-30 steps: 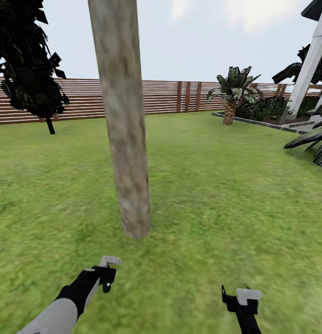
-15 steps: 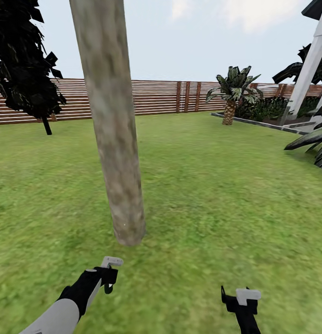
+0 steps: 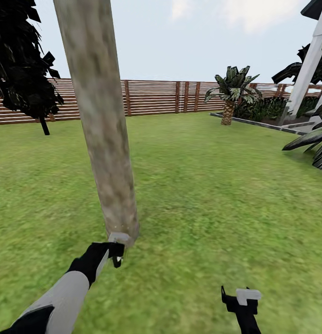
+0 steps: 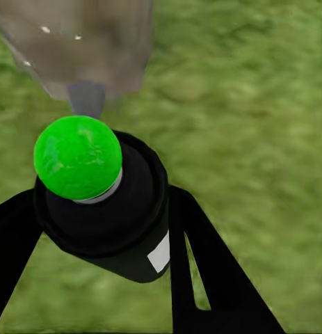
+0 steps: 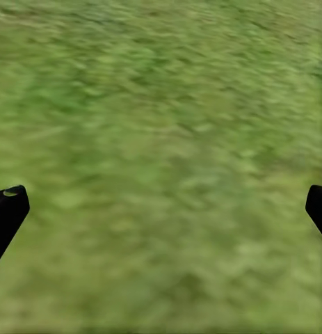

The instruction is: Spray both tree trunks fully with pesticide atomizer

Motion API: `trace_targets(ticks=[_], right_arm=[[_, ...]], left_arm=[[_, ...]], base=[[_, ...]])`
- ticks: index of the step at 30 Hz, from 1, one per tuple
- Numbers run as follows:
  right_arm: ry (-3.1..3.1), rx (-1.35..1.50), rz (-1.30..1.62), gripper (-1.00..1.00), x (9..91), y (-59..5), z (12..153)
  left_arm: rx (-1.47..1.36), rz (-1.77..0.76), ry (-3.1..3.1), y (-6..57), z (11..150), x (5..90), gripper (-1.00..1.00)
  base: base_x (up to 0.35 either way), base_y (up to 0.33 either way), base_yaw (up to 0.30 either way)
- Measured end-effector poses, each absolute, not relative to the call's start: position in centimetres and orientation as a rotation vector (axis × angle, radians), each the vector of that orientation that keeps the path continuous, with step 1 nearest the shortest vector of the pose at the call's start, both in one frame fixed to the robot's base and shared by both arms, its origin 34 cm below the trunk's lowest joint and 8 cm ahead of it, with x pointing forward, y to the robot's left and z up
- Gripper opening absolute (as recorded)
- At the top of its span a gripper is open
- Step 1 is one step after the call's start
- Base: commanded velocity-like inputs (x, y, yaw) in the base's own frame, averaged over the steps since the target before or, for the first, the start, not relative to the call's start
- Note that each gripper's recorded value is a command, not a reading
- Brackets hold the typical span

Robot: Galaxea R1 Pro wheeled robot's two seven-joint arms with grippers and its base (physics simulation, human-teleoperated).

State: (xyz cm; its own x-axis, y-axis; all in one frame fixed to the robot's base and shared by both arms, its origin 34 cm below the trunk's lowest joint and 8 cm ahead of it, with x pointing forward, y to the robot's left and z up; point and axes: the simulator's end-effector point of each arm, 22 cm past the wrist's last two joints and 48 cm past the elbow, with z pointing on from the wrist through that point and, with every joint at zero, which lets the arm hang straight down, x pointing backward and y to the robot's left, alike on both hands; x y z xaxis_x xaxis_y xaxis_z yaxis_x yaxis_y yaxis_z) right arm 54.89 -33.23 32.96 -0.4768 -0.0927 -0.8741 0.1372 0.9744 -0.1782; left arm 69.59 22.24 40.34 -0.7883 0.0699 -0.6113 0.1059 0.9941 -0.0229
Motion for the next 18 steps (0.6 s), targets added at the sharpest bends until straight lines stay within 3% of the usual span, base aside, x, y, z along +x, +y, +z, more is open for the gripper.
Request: trace_targets(ticks=[2, 4, 8, 14, 18], right_arm=[[2.050, 0.031, -0.271, 1.00, 54.9, -33.3, 33.0], [2.050, 0.031, -0.270, 1.00, 54.9, -33.3, 33.0], [2.051, 0.027, -0.270, 1.00, 54.9, -33.2, 32.9], [2.051, 0.026, -0.270, 1.00, 54.9, -33.2, 32.9], [2.051, 0.025, -0.268, 1.00, 54.9, -33.1, 33.0]], left_arm=[[0.084, 0.011, 2.470, 28.1, 41.8, 70.7, -1.00], [0.081, -0.017, 2.467, 28.8, 42.2, 70.8, -1.00], [0.132, -0.164, 2.458, 21.7, 42.5, 70.9, -1.00], [0.088, -0.072, 2.485, 27.1, 43.1, 71.0, -1.00], [0.143, -0.177, 2.450, 20.0, 45.7, 72.8, -1.00]], base=[[0.000, 0.000, 0.000], [0.000, 0.000, 0.000], [-0.045, 0.014, 0.000], [-0.132, 0.040, 0.000], [-0.005, 0.002, 0.000]])
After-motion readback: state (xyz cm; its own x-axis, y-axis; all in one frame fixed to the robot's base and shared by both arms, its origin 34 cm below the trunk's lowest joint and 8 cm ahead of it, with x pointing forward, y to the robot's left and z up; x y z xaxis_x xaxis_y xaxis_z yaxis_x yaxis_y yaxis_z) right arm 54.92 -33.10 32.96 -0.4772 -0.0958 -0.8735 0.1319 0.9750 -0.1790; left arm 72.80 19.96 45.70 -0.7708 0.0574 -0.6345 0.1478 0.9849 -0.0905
